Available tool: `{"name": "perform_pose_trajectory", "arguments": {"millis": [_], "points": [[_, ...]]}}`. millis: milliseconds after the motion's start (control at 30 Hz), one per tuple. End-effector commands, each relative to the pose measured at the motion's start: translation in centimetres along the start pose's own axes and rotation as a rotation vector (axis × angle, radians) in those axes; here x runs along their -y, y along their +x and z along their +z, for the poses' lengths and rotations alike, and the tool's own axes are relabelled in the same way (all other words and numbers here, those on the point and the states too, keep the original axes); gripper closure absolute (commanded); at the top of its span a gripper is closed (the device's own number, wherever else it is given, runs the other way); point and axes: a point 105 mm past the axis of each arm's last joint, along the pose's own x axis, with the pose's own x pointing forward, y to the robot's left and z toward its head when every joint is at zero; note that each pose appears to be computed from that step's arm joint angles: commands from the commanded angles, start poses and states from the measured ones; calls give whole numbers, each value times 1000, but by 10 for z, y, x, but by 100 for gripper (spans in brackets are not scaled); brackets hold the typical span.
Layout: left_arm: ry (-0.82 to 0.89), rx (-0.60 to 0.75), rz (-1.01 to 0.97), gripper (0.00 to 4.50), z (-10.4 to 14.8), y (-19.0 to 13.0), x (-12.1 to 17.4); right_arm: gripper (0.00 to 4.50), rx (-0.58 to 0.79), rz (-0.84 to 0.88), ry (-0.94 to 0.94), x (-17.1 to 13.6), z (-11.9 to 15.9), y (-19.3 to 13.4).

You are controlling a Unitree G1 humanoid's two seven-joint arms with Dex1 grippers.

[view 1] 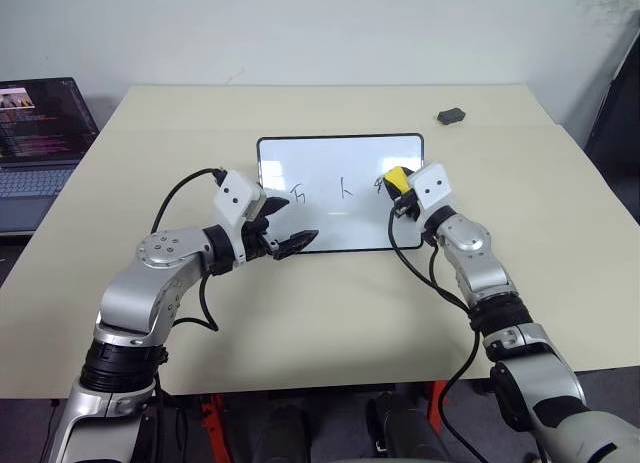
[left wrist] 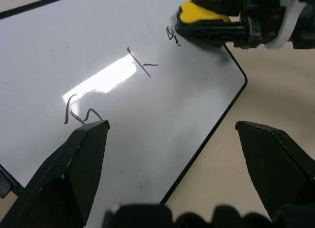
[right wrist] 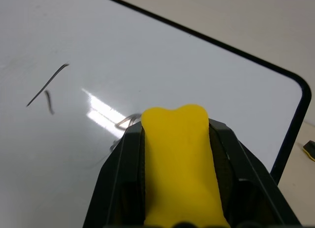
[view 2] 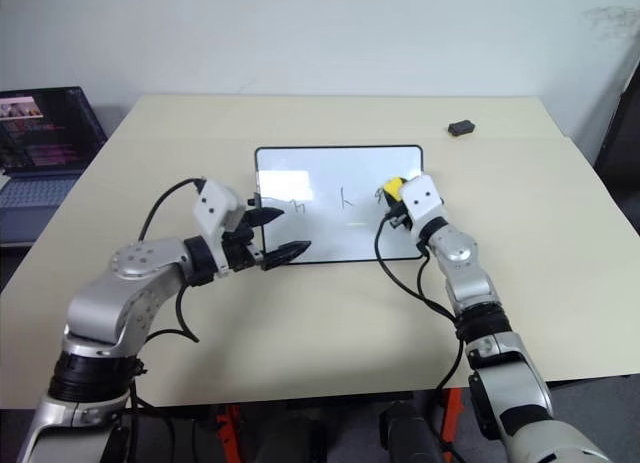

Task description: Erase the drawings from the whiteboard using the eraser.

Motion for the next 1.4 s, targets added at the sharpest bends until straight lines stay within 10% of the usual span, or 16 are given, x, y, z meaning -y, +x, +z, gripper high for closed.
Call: {"name": "perform_pose_trajectory", "arguments": {"millis": [33,233,633,1400], "points": [[51,47,6,0,15,-3,2,319,-146,31,26,-7,-32,-13],[53,52,4,0,16,-1,0,319,-206,59,96,-21,-40,-21],[48,73,18,0,22,0,2,319,177,-16,46,2,55,16],[37,65,19,0,20,-1,4,319,-276,106,17,-29,-48,-7]]}}
